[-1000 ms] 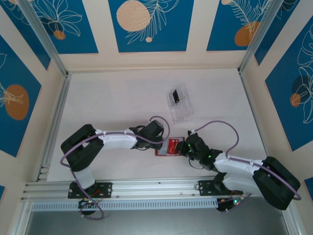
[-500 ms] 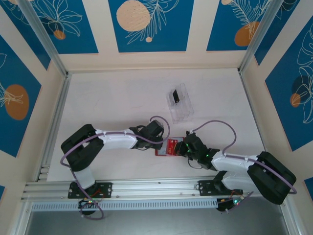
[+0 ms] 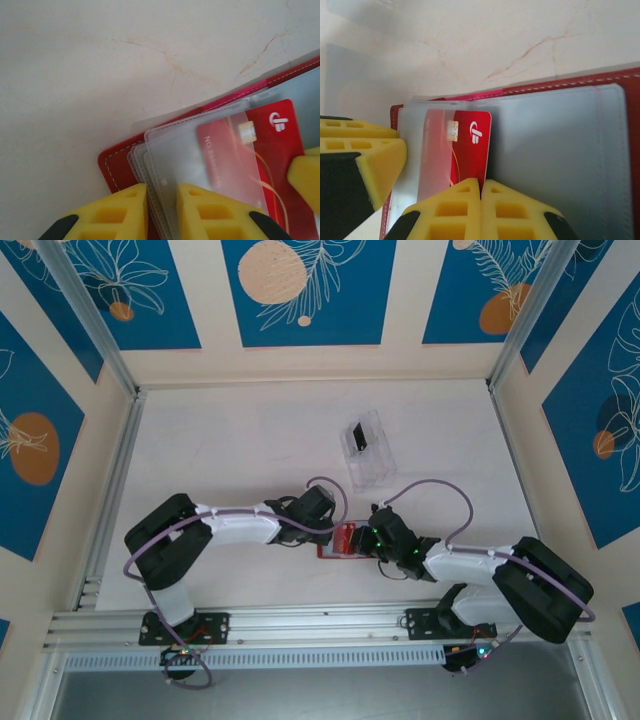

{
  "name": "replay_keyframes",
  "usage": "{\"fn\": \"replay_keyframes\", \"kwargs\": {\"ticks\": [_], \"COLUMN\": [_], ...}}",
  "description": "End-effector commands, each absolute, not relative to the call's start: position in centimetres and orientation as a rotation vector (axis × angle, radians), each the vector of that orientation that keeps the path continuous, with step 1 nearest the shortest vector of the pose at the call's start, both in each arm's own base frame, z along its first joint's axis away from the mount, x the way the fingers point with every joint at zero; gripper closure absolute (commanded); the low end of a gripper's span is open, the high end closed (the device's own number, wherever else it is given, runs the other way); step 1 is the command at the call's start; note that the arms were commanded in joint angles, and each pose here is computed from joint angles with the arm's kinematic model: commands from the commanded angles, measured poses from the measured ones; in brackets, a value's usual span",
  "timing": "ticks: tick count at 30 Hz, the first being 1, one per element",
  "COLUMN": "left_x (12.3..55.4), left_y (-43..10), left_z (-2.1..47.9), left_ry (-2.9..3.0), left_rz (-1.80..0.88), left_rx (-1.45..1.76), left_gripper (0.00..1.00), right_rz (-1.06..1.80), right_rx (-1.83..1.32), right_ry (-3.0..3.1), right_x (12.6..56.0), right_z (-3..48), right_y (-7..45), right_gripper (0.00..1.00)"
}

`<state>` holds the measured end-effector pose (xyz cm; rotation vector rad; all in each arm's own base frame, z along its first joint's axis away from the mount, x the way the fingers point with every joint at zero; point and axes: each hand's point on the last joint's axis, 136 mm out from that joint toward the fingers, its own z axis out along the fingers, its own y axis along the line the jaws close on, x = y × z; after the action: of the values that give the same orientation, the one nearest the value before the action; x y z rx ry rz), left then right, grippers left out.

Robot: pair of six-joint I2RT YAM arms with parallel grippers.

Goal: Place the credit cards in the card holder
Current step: Insert the credit card into the card slot.

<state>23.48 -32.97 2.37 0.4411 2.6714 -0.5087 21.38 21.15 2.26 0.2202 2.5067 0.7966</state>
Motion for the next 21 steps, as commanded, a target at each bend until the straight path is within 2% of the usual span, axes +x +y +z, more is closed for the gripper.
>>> {"fn": "replay_keyframes", "kwargs": {"ticks": [1, 12, 16, 21], "left_x": [20.3, 20.3, 20.4, 20.9], "left_y": [-30.8, -30.9, -30.8, -29.8], "left_z": [-1.9, -1.7, -1.5, -0.5], "left_ry": [2.821, 2.812, 2.808, 2.808], "left_rz": [-0.416, -0.434, -0.435, -0.473], "left_rx": [0.516, 0.516, 0.503, 0.411], "left_gripper": [0.8, 0.78, 0.74, 0.71], "right_rz": [0.767, 0.842, 0.856, 0.886], "right_rx": [0.152, 0.117, 0.112, 0.095], "right_ry": [2.573, 2.603, 2.603, 2.596], "right_x": [20.6, 20.7, 20.6, 20.6], "right_z": [1.0, 0.1, 0.3, 1.3], "right_y": [21.6, 23.6, 23.6, 23.7], "right_gripper": [1.0, 1.0, 1.0, 0.95]}}
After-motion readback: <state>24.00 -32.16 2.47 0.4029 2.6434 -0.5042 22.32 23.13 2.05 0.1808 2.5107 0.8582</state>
